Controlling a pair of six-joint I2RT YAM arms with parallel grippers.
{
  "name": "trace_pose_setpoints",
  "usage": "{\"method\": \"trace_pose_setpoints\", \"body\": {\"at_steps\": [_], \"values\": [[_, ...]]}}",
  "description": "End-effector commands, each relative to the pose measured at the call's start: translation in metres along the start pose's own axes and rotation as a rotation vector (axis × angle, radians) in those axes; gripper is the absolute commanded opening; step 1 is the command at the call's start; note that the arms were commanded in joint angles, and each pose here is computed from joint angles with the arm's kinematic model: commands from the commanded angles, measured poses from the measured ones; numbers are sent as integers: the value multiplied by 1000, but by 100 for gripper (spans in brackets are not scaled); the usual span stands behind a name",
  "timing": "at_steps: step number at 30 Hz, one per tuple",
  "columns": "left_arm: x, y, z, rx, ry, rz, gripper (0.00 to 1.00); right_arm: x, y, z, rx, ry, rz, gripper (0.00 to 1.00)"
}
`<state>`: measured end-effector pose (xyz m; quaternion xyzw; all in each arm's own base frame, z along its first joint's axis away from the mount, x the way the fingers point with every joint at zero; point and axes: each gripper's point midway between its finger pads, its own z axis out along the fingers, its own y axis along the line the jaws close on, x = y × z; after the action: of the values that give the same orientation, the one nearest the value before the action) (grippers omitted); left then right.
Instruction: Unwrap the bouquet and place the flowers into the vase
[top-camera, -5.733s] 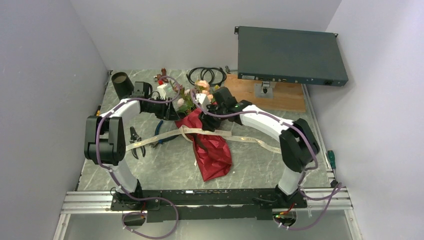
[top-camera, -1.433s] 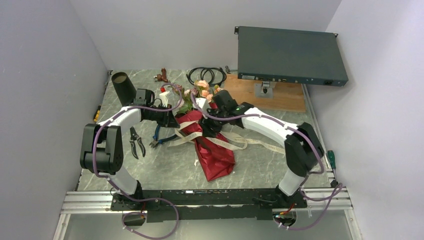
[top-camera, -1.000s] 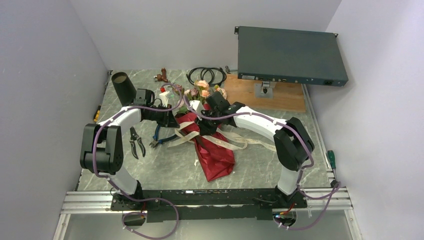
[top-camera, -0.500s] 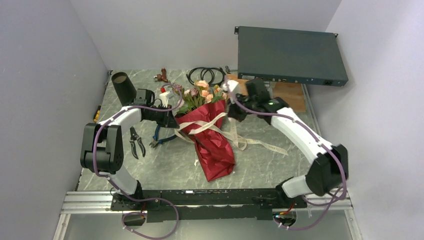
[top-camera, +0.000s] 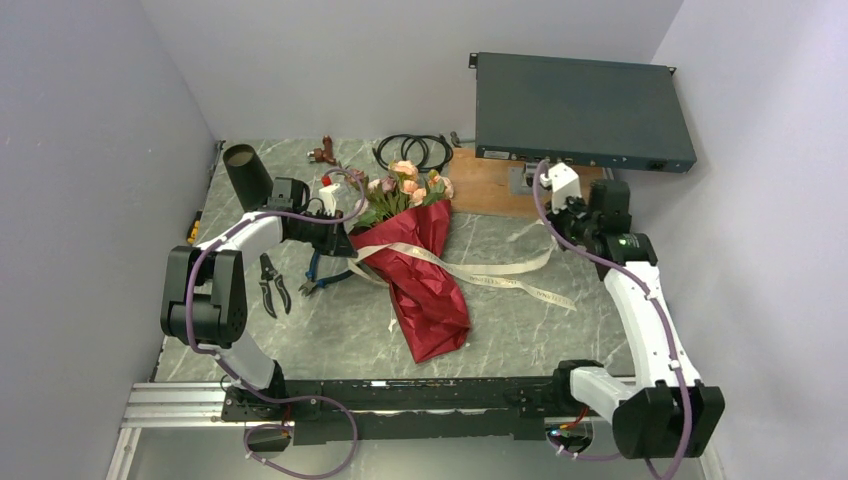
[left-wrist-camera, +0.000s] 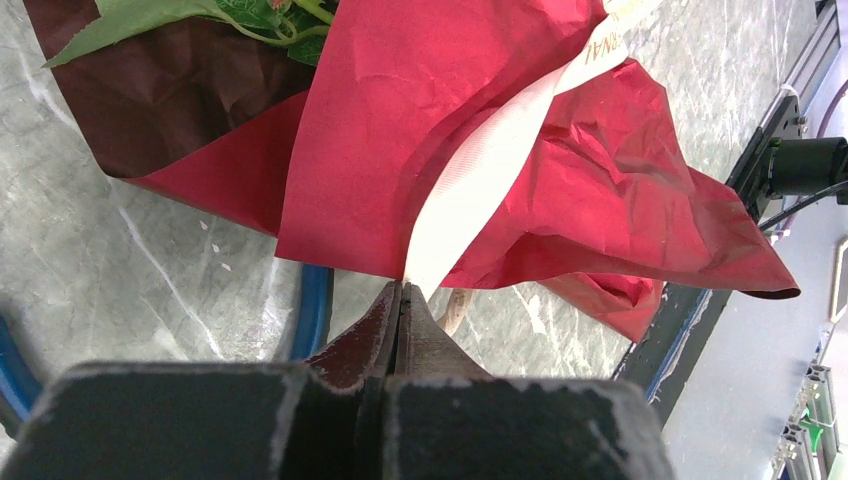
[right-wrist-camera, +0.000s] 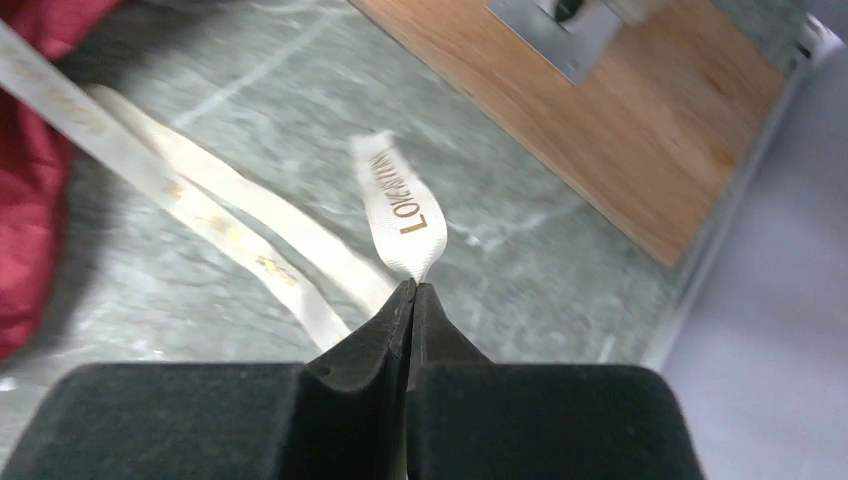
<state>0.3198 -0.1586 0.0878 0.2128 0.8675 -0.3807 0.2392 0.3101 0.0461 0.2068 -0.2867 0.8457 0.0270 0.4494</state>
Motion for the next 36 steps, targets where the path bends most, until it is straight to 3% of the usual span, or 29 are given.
{"method": "trace_pose_setpoints", "body": {"at_steps": [1,5,10,11,16,19,23,28,33,36], "values": [[-13,-2,-7,-6,-25,55,0,24,-44,-15,111,42,-83,0],[-13,-2,-7,-8,-24,53,0,41,-77,-18,161,75,-149,0],[-19,-3,-8,-10,-42,72,0,75,-85,4,110,176,-159,0],[-20,-3,-9,-6,-47,76,0,81,-83,7,95,195,-155,5],[-26,-10,-11,11,-56,95,0,98,-69,5,32,260,-114,56],[-26,-13,-10,15,-52,105,0,103,-60,-5,14,285,-85,67],[-28,-13,-10,15,-50,116,2,118,-20,-23,-148,353,-32,68],[-29,-14,-13,6,-49,138,28,132,32,-27,-344,376,50,70],[-39,-18,-19,0,-76,145,47,143,56,-2,-335,433,55,69],[-45,-23,-25,-8,-99,168,63,144,68,14,-317,439,24,68]]}}
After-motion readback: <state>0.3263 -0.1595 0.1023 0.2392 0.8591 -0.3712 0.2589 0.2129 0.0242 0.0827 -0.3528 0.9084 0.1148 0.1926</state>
